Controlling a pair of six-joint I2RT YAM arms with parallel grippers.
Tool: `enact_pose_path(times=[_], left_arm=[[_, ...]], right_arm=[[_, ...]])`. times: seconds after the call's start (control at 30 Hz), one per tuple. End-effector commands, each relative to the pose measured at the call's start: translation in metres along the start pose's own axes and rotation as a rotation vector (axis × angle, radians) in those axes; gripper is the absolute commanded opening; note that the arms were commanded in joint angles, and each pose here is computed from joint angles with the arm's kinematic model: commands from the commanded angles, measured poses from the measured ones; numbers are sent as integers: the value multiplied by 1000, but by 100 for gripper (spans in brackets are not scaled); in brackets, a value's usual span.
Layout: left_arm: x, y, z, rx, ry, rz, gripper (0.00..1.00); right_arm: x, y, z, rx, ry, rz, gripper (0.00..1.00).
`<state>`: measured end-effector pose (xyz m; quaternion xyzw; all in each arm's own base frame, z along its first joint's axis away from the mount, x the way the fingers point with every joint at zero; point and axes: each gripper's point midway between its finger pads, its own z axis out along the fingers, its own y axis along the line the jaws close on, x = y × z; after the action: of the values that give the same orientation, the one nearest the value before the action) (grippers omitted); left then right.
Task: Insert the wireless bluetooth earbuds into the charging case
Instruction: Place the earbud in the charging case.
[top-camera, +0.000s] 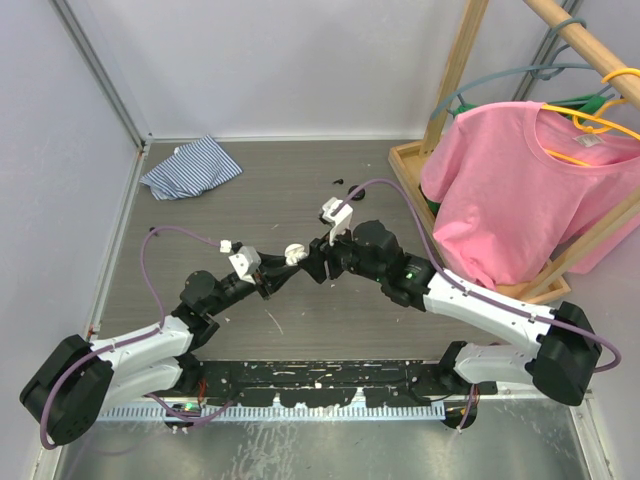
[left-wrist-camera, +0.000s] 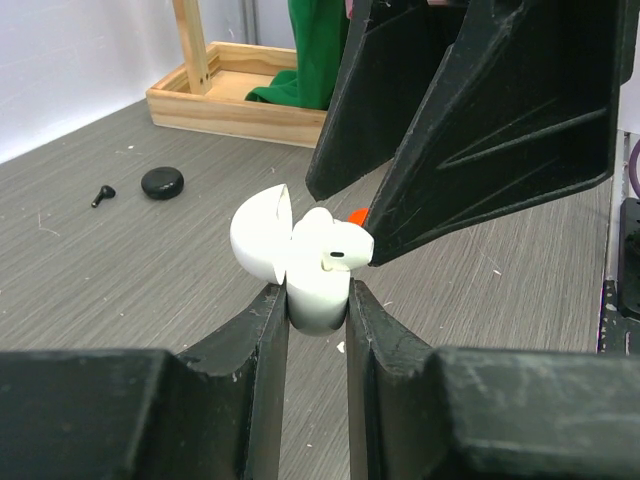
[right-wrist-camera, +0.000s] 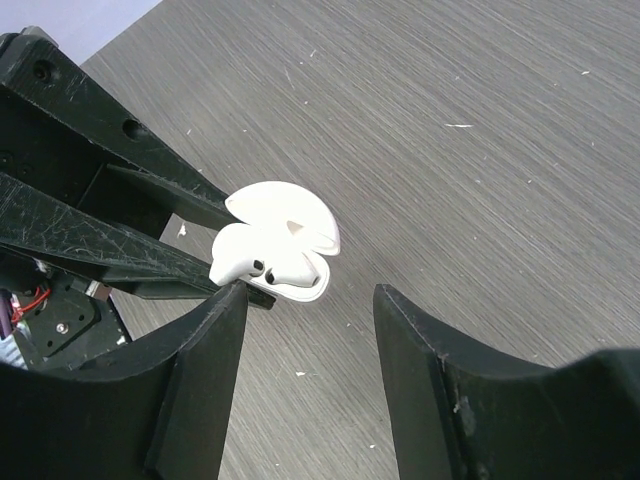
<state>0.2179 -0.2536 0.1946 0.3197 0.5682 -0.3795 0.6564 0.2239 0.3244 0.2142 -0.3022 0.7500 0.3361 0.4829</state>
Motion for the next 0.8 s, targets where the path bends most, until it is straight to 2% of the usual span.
enact_pose_path(times=[0.0, 0.3, 0.6, 0.77], left_arm=[[-29, -2, 6, 21, -92, 32, 0], [-31, -4, 6, 32, -96, 32, 0], [-31, -7, 6, 49, -96, 34, 0], [-30, -12, 7, 77, -92, 33, 0]], right_arm=[[-41, 14, 0, -55, -114, 10, 60], [-49, 15, -1, -47, -137, 45, 61], [-52, 14, -9, -45, -137, 26, 69], [-53, 19, -15, -134, -91, 12, 72]])
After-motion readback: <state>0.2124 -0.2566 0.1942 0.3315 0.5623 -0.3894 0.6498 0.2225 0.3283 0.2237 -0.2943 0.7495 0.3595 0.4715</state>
